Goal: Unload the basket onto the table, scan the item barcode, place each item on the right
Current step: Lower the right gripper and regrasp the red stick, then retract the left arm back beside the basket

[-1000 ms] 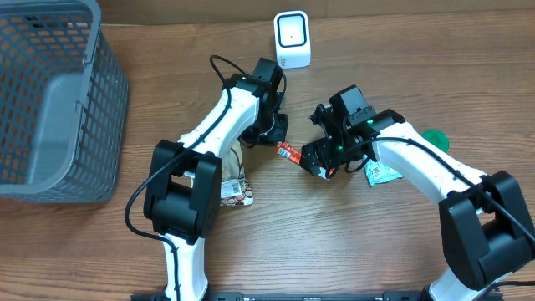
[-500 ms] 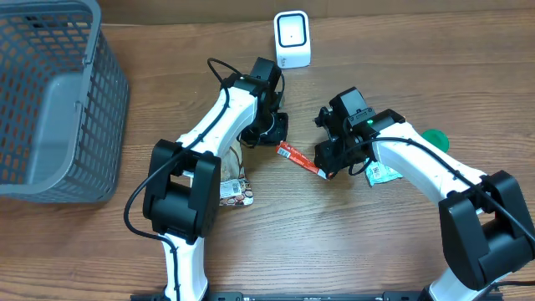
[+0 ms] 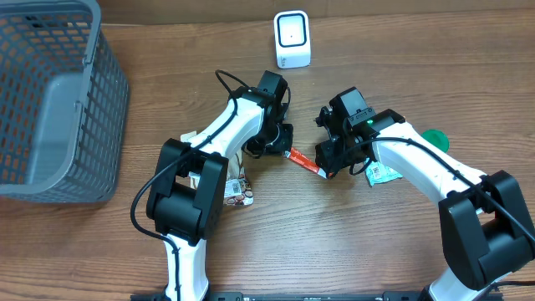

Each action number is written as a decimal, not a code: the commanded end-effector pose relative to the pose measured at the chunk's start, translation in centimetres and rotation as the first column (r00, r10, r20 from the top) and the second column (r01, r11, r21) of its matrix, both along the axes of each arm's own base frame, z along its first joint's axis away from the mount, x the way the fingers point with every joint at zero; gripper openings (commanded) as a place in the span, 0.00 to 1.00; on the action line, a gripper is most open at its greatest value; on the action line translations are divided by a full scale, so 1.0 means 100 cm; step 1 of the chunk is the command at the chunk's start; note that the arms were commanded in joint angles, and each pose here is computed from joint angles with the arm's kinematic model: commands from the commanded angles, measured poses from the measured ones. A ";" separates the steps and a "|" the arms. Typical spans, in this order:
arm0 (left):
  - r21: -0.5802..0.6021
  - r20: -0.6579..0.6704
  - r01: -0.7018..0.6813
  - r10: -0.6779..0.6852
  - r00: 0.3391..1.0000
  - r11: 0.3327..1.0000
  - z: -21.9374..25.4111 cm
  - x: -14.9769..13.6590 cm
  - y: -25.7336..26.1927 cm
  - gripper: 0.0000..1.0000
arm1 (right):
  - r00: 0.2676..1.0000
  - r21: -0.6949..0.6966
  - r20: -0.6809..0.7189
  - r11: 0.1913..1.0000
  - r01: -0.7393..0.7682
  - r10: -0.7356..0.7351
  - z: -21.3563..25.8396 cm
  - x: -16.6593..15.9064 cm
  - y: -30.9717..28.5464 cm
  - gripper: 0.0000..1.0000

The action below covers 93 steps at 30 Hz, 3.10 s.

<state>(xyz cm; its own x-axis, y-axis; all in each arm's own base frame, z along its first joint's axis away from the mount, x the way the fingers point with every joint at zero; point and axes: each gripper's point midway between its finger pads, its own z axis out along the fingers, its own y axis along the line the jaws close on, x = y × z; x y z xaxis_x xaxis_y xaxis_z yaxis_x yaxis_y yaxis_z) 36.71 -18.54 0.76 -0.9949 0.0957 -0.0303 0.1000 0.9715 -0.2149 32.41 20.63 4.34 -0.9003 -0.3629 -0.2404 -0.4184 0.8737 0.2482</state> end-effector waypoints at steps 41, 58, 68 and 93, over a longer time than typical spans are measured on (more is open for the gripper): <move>-0.012 0.002 -0.023 0.023 1.000 1.000 0.002 0.000 -0.002 0.05 | 0.985 0.030 -0.168 0.999 -0.035 0.040 -0.055 -0.020 0.011 0.06; -0.066 0.281 -0.175 0.187 0.941 0.982 0.103 0.063 0.056 0.05 | 0.986 0.016 -0.162 0.999 -0.033 0.035 -0.055 -0.019 0.009 0.04; 0.157 0.410 -0.456 0.362 0.837 0.876 0.140 0.062 0.190 0.19 | 0.986 0.017 -0.162 0.999 -0.033 0.035 -0.055 -0.018 0.009 0.04; 0.221 0.383 -0.548 0.444 0.810 0.807 0.134 0.048 0.242 1.00 | 0.917 -0.268 0.317 0.950 -0.158 0.242 0.037 0.076 -0.014 0.04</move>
